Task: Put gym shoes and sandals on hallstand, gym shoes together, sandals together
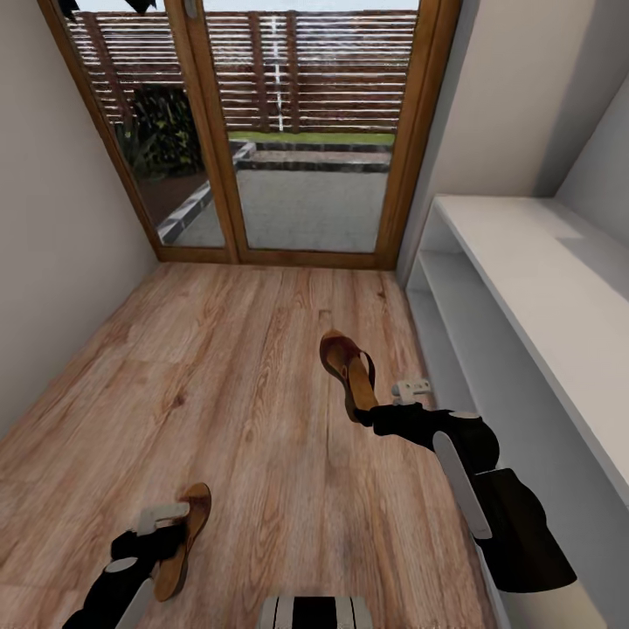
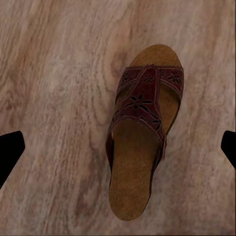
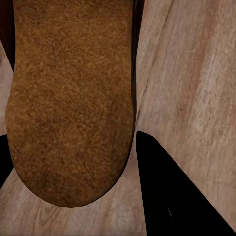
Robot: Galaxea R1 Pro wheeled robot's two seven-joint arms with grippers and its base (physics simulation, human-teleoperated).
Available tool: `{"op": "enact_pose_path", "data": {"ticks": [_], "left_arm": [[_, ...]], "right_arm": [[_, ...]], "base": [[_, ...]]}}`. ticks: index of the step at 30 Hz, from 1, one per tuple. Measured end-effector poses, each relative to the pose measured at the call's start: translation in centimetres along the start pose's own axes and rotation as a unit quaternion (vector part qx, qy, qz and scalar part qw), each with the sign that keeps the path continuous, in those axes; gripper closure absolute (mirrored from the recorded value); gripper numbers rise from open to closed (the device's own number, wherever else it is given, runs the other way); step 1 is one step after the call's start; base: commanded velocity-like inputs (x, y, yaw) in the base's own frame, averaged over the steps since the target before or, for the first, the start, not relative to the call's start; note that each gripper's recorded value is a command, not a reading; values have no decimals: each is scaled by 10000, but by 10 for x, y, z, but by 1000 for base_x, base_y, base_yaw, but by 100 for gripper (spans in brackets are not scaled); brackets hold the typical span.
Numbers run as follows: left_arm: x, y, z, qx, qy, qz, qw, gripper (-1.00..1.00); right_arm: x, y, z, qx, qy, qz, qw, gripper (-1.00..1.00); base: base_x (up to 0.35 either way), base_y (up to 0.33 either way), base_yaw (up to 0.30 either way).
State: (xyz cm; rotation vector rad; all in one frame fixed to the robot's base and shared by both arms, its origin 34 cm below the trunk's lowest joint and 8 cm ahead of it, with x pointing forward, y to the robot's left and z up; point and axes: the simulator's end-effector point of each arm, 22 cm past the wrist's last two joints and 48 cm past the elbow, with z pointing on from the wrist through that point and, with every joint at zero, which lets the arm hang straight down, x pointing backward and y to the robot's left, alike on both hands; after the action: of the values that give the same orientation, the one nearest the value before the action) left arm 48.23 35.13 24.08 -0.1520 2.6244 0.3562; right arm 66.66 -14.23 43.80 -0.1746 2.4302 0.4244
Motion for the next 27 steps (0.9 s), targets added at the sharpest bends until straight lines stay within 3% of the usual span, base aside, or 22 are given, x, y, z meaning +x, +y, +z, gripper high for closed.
{"op": "enact_pose_path", "data": {"ticks": [4, 5, 8, 10, 13, 18, 27], "left_arm": [[15, -5, 10, 487, 198, 94, 9986, -100], [11, -1, 13, 864, 94, 98, 9962, -100], [-3, 11, 16, 1172, -307, -74, 9926, -100], [-6, 22, 19, 1218, -513, -168, 9911, -100], [9, 33, 26, 1205, -524, -210, 9911, -100], [26, 39, 35, 1196, -470, -215, 9915, -100], [16, 44, 36, 1094, -733, -301, 9908, -100]], "right_arm": [[8, -2, 7, 1, 83, 23, 10000, 100], [11, -2, 9, -2, 114, 30, 9999, 100], [17, -3, 14, -7, 179, 52, 9998, 100], [22, -3, 18, -7, 222, 61, 9997, 100], [27, -5, 23, -4, 277, 80, 9996, 100], [35, -8, 31, 1, 344, 115, 9993, 100], [30, -8, 29, -4, 258, 106, 9996, 100]], "base": [[0, 0, 0], [0, 0, 0], [0, 0, 0], [0, 0, 0], [0, 0, 0], [0, 0, 0], [0, 0, 0]]}}
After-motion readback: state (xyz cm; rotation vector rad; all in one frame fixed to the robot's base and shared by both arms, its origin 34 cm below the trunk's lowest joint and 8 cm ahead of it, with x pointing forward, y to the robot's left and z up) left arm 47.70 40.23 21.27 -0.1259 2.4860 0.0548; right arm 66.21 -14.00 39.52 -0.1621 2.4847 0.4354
